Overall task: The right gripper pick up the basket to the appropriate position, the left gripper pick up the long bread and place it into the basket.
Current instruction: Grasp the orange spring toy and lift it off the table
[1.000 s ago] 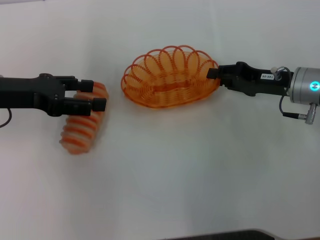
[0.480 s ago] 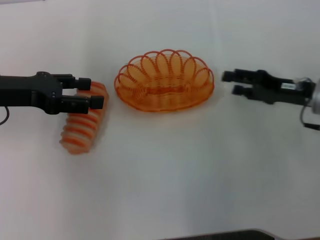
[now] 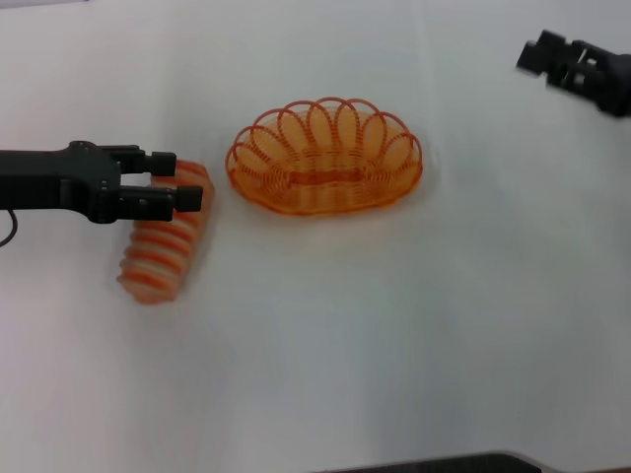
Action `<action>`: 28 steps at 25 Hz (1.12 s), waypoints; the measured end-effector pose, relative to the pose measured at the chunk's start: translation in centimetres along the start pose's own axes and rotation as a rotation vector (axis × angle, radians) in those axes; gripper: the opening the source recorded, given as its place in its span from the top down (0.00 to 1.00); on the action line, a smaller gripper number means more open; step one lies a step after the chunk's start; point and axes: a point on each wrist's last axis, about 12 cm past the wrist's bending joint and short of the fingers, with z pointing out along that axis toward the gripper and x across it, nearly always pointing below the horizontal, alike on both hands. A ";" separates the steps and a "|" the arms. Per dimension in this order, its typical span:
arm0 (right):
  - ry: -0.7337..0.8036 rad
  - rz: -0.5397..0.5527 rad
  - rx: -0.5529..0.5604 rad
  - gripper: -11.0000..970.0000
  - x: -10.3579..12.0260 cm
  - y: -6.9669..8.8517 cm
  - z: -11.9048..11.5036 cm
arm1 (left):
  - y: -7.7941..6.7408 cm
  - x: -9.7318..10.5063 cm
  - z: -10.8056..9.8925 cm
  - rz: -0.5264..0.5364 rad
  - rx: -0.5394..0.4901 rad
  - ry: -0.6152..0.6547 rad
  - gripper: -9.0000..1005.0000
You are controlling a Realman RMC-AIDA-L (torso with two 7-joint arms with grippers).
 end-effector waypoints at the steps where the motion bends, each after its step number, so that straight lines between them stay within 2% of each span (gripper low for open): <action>1: 0.034 -0.061 -0.030 0.23 0.1 0.3 0.0 | 0.0 0.0 0.0 0.000 -0.002 -0.002 0.19; 3: 0.148 -0.146 -0.062 0.23 0.1 0.4 0.0 | 0.1 0.1 0.0 -0.003 -0.008 -0.005 0.19; 7: 0.348 -0.197 -0.067 0.23 -0.1 0.3 -0.1 | 0.3 0.4 -0.2 -0.013 -0.032 -0.015 0.19; 12: 0.406 -0.225 -0.060 0.23 -0.1 0.5 -0.5 | 0.4 1.0 -0.6 -0.037 -0.058 -0.037 0.19; 15: 0.399 -0.220 -0.055 0.23 -0.2 0.4 -0.6 | 0.5 1.0 -1.2 -0.105 -0.080 -0.050 0.19; 18: 0.393 -0.219 -0.056 0.23 -0.2 0.5 -0.3 | 0.6 -0.8 -2.5 -0.229 -0.131 -0.029 0.19; 21: 0.389 -0.225 -0.061 0.23 -0.3 0.5 0.1 | 0.2 -2.6 -3.0 -0.268 -0.182 0.021 0.20; 28: 0.390 -0.242 -0.064 0.23 -0.5 0.4 0.8 | -1.6 -6.8 -0.7 -0.286 -0.383 0.291 0.21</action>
